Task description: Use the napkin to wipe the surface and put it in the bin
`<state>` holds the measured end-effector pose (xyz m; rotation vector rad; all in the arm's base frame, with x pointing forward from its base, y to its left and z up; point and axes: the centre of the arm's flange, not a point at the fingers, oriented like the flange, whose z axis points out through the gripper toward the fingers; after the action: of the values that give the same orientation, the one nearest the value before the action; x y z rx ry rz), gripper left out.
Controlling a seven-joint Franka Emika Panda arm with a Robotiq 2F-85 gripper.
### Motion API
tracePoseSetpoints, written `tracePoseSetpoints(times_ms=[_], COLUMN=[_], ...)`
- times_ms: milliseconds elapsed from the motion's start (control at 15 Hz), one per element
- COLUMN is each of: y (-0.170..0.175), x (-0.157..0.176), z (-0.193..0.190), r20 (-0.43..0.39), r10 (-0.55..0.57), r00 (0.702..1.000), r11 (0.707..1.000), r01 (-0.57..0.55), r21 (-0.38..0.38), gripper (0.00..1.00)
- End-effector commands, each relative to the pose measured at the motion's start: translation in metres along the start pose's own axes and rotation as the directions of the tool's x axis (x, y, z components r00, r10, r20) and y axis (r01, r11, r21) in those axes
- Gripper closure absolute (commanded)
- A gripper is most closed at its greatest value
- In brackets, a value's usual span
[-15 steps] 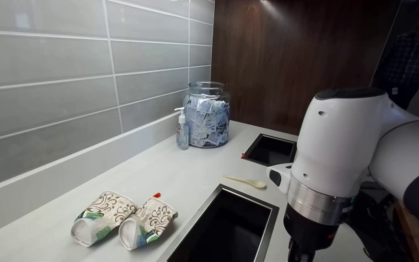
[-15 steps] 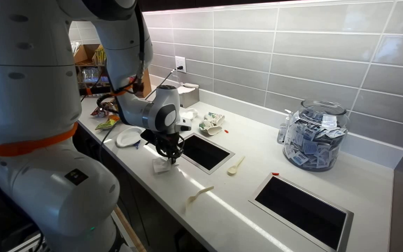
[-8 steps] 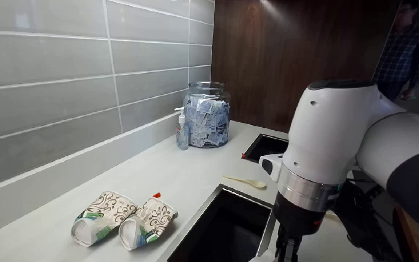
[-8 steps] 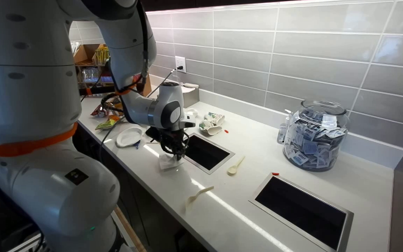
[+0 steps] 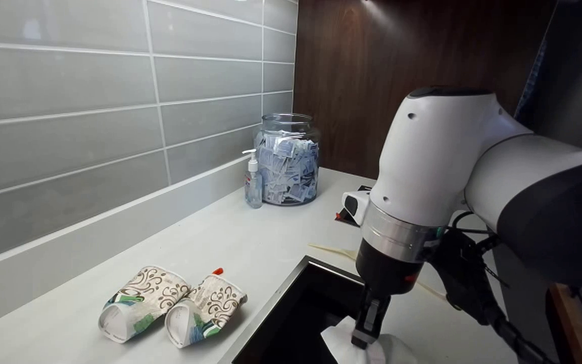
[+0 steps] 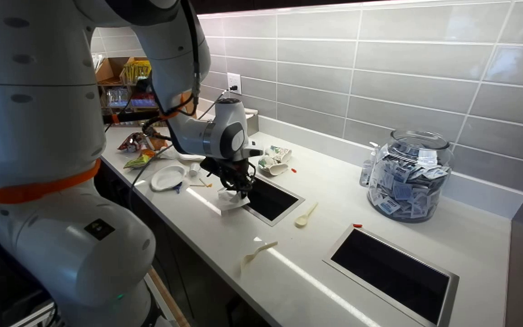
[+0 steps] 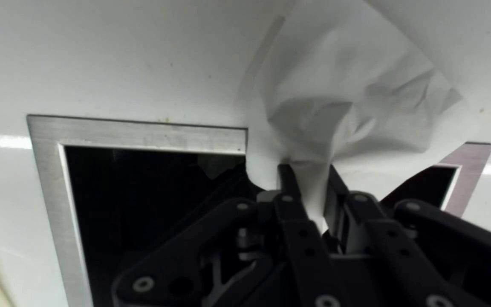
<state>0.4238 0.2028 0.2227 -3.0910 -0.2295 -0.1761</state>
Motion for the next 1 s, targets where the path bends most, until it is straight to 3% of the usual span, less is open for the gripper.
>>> tracePoseSetpoints(times_ms=[0, 533, 933], y=[0.001, 0.012, 0.019], x=[0.022, 0.073, 0.093], z=[0.001, 0.005, 0.010], r20=[0.006, 0.000, -0.009], r10=[0.007, 0.025, 0.040], r00=[1.000, 1.000, 0.999], r11=[1.000, 0.999, 0.998], r01=[-0.006, -0.025, -0.041], r21=[-0.027, -0.036, -0.044], gripper=[0.95, 0.95, 0.95])
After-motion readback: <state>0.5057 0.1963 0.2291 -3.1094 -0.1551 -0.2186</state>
